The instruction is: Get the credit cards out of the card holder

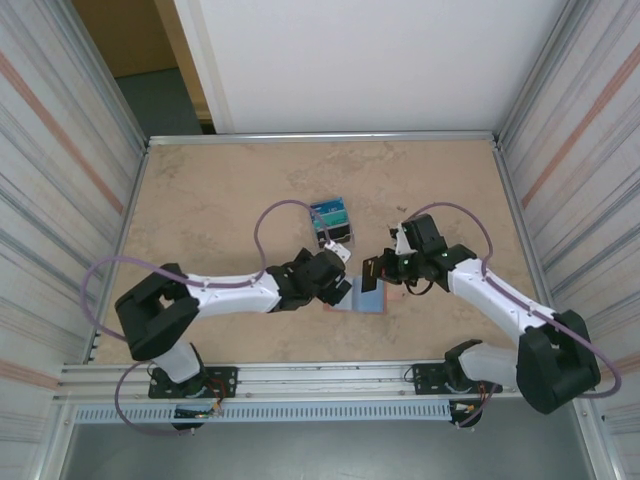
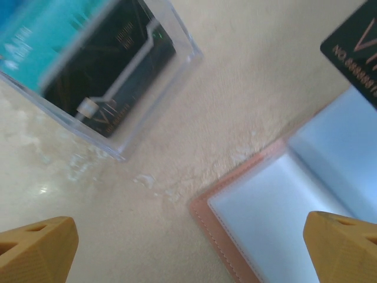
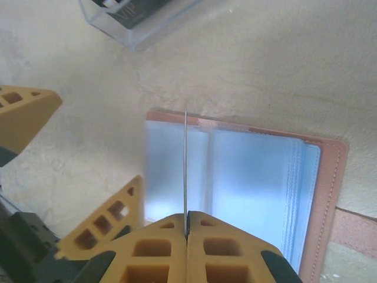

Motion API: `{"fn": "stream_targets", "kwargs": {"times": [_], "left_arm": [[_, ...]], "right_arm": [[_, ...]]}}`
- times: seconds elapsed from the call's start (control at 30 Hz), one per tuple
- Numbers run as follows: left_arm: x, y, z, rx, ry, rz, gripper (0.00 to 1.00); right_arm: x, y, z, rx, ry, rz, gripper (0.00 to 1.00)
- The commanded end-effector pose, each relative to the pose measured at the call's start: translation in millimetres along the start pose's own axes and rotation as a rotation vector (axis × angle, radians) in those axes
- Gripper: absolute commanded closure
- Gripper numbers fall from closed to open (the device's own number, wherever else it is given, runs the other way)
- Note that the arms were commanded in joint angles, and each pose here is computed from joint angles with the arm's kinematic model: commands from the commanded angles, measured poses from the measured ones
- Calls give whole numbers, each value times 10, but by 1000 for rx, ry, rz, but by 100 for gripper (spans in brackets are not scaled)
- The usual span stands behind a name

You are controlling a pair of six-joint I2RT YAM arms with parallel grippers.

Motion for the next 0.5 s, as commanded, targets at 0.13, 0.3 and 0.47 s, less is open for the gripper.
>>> {"fn": "stream_targets", "kwargs": {"times": [0.13, 0.3, 0.47], "left_arm": [[397, 418, 230, -135, 182, 62, 1], [469, 637, 448, -312, 389, -155, 3], [465, 916, 756, -525, 483, -422, 7]], "right_arm": [[218, 324, 80, -90, 80, 68, 100], [571, 536, 47, -125, 148, 279, 100], [939, 828, 47, -185, 209, 491, 100]]}}
Point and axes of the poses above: each hand's point on the last joint's axis, 136 mm out from that joint toward the fingers, its own y axis back along the fingers, its own x axis along the line the jaws close on, z = x × y, the point moved 2 cm from there along y, back along the fingers, and after that the axes turned 13 degrees about -y, right-handed, at the moved point
